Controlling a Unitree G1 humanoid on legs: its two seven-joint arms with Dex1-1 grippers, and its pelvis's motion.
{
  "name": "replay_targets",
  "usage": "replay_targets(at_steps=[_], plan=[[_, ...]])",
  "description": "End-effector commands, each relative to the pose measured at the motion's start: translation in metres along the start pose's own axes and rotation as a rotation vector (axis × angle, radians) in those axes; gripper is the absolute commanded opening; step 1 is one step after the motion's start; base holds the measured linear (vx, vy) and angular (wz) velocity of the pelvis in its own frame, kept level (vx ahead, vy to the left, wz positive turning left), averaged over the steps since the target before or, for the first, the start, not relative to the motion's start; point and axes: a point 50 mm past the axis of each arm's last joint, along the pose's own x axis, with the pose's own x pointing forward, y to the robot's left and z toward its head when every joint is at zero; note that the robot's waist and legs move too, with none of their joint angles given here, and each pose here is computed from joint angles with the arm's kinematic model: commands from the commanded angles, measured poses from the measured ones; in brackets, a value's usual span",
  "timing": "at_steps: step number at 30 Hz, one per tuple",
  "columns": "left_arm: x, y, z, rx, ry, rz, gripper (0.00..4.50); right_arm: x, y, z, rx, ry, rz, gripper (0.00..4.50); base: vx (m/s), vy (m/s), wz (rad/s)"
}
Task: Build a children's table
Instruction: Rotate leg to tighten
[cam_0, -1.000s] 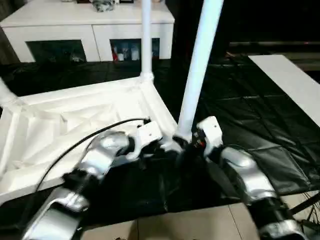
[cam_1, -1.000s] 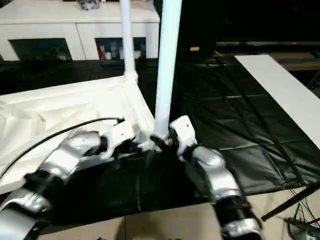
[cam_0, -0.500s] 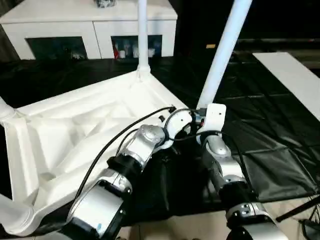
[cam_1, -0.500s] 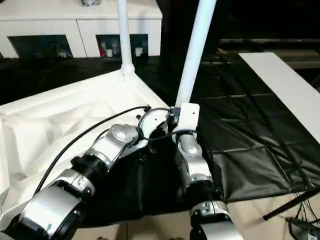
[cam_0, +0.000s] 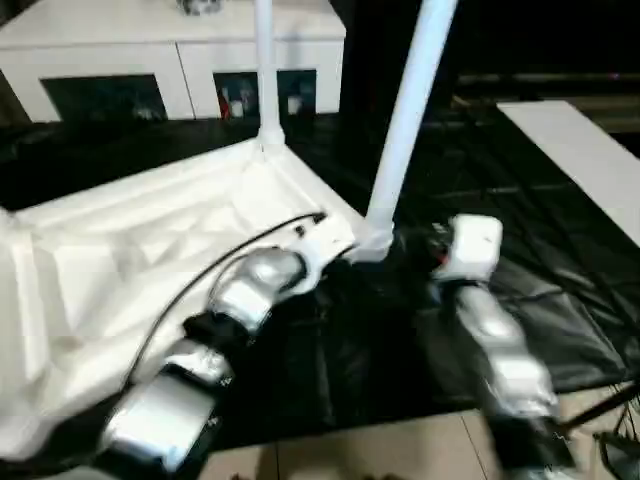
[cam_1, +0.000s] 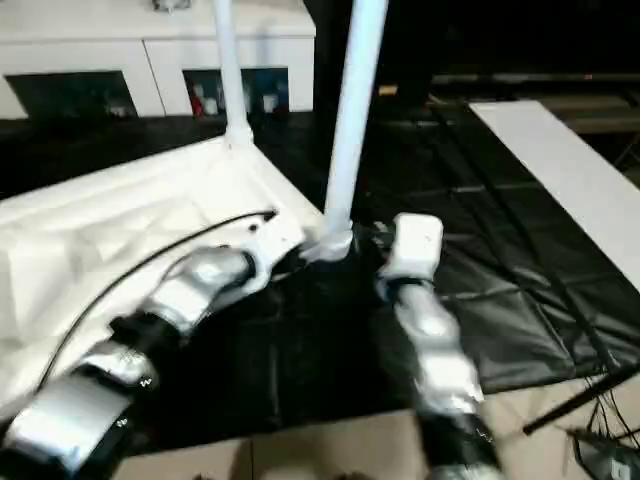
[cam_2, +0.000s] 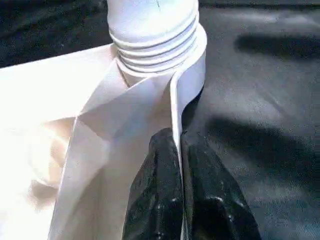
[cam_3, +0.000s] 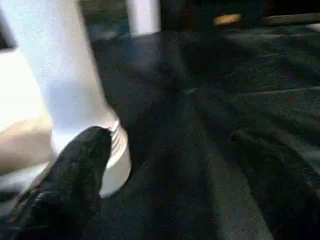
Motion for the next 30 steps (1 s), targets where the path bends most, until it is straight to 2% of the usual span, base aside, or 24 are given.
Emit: replay_targets(at_steps=[1, 2, 3, 6, 10, 14, 18, 20, 23, 24, 30], plan=[[-0.004, -0.008, 0.002, 0.048, -0.028, -0.116, 0.0, -0.007, 0.01, 0.005, -0.017, 0.026, 0.195, 4.24, 0.0, 0.0, 0.0], [-0.006, -0.009, 0.0, 0.048, -0.025, -0.143, 0.0, -0.01, 0.01, 0.004, -0.02, 0.041, 0.241, 4.24, 0.0, 0.0, 0.0], [-0.014, -0.016, -0.002, 0.076, -0.037, -0.275, 0.0, -0.023, 0.01, 0.002, -0.034, 0.096, 0.397, 4.24, 0.0, 0.0, 0.0], [-0.026, -0.025, -0.003, 0.098, -0.049, -0.443, 0.0, -0.038, 0.011, -0.002, -0.094, 0.16, 0.583, 4.24, 0.0, 0.0, 0.0], [-0.032, -0.029, -0.003, 0.104, -0.032, -0.513, 0.0, -0.034, 0.009, -0.002, -0.129, 0.18, 0.61, 4.24, 0.0, 0.0, 0.0], [-0.037, -0.031, -0.002, 0.121, -0.03, -0.54, 0.0, -0.027, 0.008, -0.003, -0.187, 0.203, 0.616, 4.24, 0.0, 0.0, 0.0], [-0.039, -0.031, -0.002, 0.118, -0.027, -0.55, 0.0, -0.023, 0.009, -0.003, -0.198, 0.21, 0.632, 4.24, 0.0, 0.0, 0.0], [-0.04, -0.031, -0.002, 0.118, -0.026, -0.554, 0.0, -0.021, 0.009, -0.003, -0.203, 0.213, 0.636, 3.96, 0.0, 0.0, 0.0], [-0.041, -0.03, -0.003, 0.118, -0.018, -0.543, 0.0, -0.02, 0.009, -0.006, -0.244, 0.244, 0.673, 3.77, 0.0, 0.0, 0.0], [-0.041, -0.03, -0.003, 0.118, -0.017, -0.542, 0.0, -0.021, 0.01, -0.006, -0.246, 0.253, 0.686, 3.56, 0.0, 0.0, 0.0], [-0.042, -0.03, -0.004, 0.116, -0.01, -0.54, 0.0, -0.023, 0.009, -0.01, -0.253, 0.279, 0.721, 3.06, 0.0, 0.0, 0.0]])
